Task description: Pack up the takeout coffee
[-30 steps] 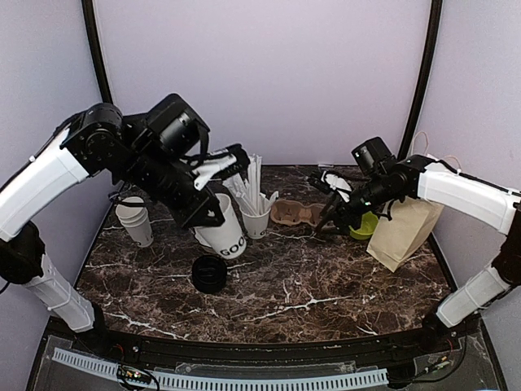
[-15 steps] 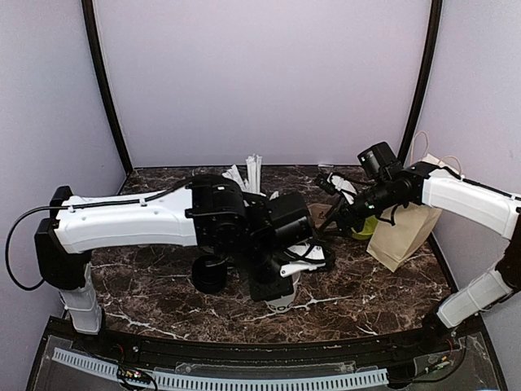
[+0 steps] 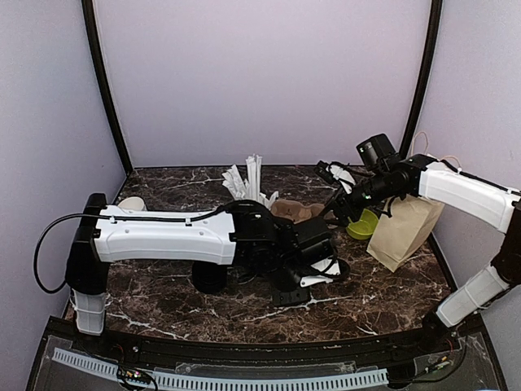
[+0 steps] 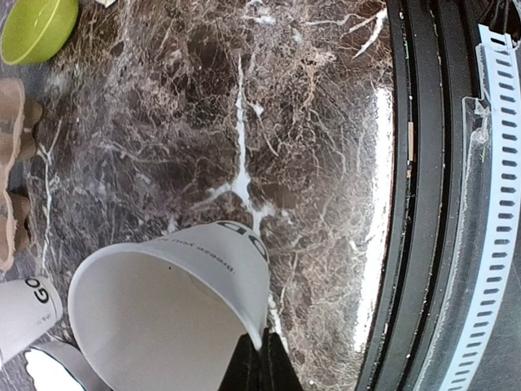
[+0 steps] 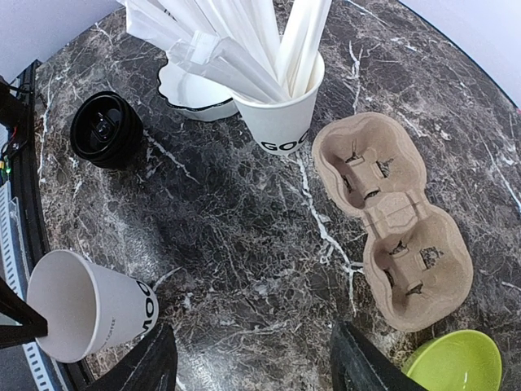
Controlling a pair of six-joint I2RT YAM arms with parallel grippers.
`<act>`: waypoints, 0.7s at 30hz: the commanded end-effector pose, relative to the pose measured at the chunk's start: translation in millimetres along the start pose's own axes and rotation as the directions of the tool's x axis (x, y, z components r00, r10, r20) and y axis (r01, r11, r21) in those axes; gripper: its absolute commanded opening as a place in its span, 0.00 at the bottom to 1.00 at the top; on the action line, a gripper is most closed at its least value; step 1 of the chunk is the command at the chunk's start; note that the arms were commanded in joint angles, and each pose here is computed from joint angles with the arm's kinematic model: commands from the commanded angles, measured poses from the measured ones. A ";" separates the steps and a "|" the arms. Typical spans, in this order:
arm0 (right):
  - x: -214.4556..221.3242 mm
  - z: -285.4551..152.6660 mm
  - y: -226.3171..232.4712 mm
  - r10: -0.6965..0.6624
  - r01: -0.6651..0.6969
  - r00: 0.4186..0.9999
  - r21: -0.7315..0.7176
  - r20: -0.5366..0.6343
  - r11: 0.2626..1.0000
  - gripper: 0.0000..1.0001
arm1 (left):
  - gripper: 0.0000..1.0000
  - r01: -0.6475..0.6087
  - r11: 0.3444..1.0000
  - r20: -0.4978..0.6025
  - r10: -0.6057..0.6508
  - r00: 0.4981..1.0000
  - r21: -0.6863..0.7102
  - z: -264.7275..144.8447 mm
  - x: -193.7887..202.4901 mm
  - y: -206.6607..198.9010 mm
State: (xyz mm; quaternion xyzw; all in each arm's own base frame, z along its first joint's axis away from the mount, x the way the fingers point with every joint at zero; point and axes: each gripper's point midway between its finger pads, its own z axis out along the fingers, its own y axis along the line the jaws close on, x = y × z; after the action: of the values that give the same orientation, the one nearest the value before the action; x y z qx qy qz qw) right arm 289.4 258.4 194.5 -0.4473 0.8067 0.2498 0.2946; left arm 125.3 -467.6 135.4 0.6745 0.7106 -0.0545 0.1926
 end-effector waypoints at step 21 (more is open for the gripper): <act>-2.9 -0.7 1.6 -0.032 0.032 0.999 -0.023 -0.004 0.999 0.66 | 0.55 0.307 0.913 -0.082 -0.339 0.937 -0.267 -103.7 83.9 52.2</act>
State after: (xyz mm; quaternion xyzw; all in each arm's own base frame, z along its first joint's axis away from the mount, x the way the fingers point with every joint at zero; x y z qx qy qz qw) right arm 286.6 259.0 186.4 -0.4537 0.8069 0.2528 0.2813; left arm 132.4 -421.2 210.0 0.6035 0.7601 -0.0261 0.2397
